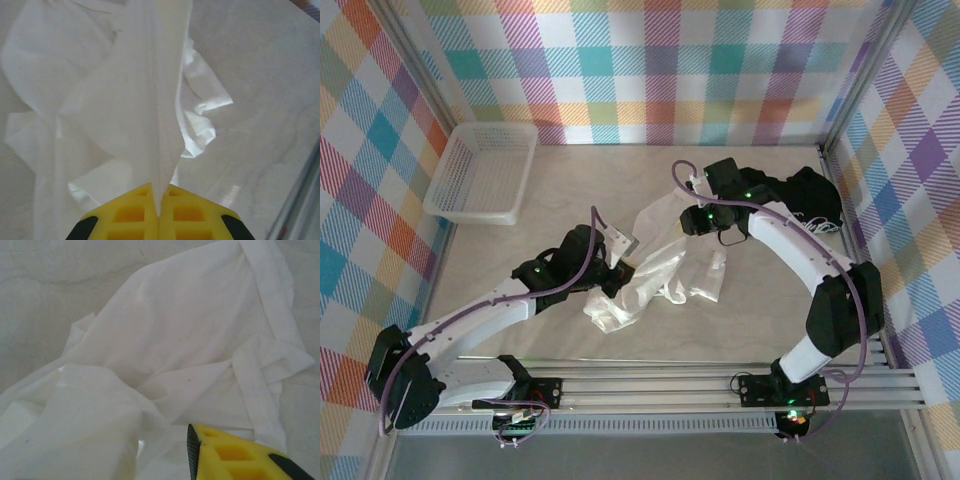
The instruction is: Fold the inside-out t-shirt
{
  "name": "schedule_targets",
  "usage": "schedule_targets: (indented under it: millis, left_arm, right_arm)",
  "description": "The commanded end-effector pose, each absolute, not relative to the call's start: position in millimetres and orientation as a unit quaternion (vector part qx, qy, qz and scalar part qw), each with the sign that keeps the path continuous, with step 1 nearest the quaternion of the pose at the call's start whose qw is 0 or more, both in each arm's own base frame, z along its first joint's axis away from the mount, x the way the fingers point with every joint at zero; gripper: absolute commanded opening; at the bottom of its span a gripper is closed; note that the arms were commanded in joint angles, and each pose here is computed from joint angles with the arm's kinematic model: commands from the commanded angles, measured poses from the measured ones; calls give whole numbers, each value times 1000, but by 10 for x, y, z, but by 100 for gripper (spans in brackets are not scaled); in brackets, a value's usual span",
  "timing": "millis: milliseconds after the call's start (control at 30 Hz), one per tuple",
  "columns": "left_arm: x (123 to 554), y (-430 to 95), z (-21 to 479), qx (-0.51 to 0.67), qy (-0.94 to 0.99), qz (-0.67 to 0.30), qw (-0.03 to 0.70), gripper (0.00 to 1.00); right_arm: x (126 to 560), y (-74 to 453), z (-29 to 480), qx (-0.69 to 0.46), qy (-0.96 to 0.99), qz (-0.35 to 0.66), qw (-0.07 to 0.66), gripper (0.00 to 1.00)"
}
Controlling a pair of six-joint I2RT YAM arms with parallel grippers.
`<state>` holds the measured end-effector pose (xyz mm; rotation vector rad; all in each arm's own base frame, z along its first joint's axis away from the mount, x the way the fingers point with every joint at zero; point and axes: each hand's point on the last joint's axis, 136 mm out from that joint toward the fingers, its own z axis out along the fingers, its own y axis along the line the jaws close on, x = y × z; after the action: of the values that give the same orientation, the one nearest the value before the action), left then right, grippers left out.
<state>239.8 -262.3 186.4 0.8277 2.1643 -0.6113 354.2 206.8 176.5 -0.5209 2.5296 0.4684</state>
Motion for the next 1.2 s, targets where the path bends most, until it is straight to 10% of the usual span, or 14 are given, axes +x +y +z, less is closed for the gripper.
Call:
schedule_targets:
  millis: [0,400,667,1167]
  left_arm:
    - [2549,-2379,2122,263,857,-188,401,0]
    - [2790,-1699,2359,150,900,-92,399,0]
    - [2894,-1172,2484,39,913,-94,396,0]
    - [2933,-1099,2570,13,906,-116,406,0]
  right_arm:
    - [3402,2224,2085,-205,900,260,285,44]
    - [2939,2518,2716,-251,781,463,335,84]
    - [3614,1622,1522,-118,937,145,296,76]
    - [4057,1425,428,-136,974,6,181,68]
